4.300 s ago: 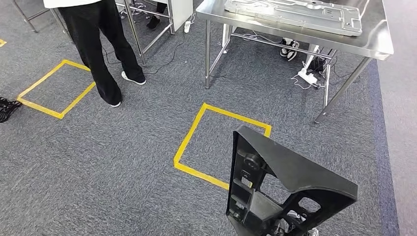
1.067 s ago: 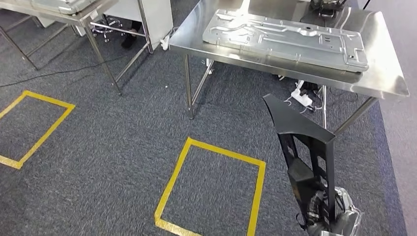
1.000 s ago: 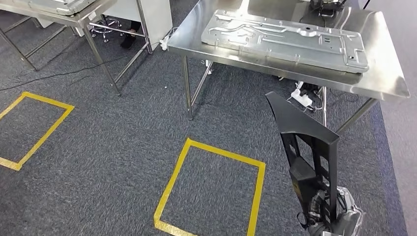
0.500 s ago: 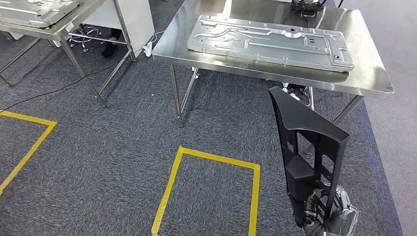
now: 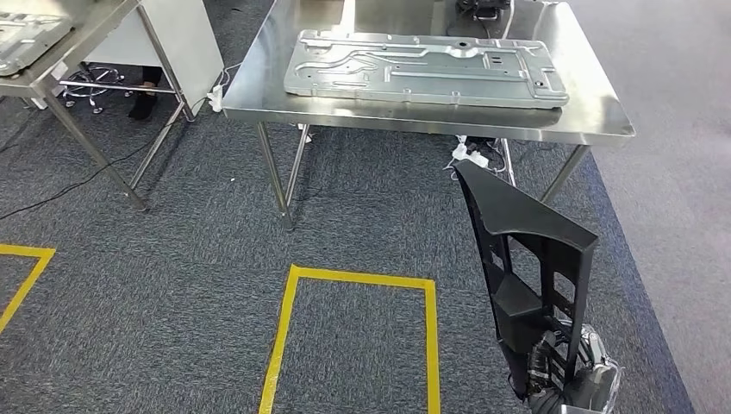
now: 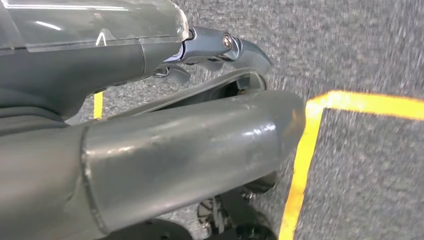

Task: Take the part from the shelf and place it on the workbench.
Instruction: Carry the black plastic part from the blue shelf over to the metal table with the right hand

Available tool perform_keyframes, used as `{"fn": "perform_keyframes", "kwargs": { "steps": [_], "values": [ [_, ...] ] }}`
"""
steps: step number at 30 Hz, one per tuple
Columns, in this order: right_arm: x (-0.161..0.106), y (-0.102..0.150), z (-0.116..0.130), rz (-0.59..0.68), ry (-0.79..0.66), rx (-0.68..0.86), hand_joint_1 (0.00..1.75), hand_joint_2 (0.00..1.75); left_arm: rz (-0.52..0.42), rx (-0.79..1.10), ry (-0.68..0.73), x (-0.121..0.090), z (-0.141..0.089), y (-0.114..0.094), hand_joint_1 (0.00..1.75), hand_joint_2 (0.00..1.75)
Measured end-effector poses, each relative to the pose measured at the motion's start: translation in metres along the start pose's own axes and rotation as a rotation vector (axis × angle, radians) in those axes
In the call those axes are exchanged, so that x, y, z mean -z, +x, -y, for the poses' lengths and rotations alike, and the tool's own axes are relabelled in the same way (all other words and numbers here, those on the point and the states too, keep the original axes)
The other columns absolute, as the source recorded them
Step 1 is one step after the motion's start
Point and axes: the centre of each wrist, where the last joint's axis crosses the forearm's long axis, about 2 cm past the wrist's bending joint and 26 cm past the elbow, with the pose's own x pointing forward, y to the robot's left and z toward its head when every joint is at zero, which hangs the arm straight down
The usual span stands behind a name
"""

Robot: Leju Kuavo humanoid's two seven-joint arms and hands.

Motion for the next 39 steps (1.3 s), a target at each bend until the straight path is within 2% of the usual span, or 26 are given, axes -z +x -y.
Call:
{"fn": "perform_keyframes", "kwargs": {
  "steps": [26, 33, 39],
  "values": [
    [-0.011, -0.004, -0.022, -0.051, 0.08, -0.021, 1.75, 1.75, -0.021, 0.018, 0.007, -0.002, -0.006, -0.006, 0.0, 0.0],
    [-0.013, -0.002, -0.03, -0.065, 0.087, 0.001, 1.75, 1.75, -0.013, 0.02, 0.013, 0.002, -0.01, 0.001, 0.0, 0.0],
    [-0.016, -0.001, -0.033, -0.079, 0.096, 0.011, 1.75, 1.75, -0.035, 0.024, 0.015, -0.002, -0.012, -0.009, 0.0, 0.0]
  ]
}}
